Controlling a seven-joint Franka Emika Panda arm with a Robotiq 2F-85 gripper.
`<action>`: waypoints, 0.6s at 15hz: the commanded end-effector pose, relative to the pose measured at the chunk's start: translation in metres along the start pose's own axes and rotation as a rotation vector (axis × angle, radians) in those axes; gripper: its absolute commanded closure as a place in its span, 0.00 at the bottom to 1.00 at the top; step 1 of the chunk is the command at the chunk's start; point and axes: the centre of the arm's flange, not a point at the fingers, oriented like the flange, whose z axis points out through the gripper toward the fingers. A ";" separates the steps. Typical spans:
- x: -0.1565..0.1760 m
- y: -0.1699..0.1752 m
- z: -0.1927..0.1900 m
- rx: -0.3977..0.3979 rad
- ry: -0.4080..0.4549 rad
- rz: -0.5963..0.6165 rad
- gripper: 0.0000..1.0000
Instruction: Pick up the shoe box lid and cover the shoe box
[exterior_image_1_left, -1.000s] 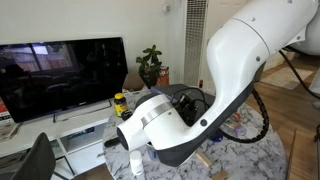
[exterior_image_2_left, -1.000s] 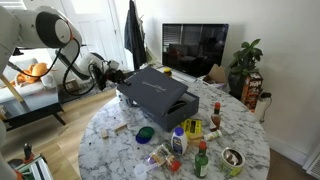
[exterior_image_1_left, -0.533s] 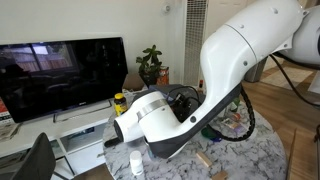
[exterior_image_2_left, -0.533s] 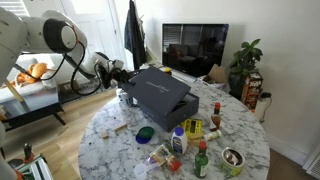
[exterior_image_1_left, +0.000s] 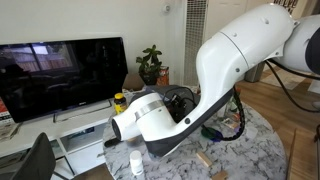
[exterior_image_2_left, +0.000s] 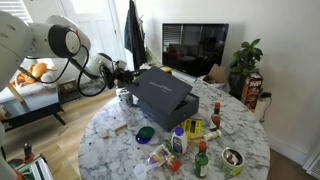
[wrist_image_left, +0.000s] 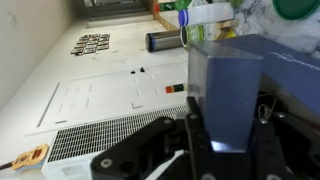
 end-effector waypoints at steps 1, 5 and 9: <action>0.014 -0.009 -0.004 0.002 0.030 -0.012 0.99; 0.019 -0.016 -0.004 0.019 0.031 -0.024 0.99; 0.022 -0.021 -0.003 0.041 0.031 -0.039 0.99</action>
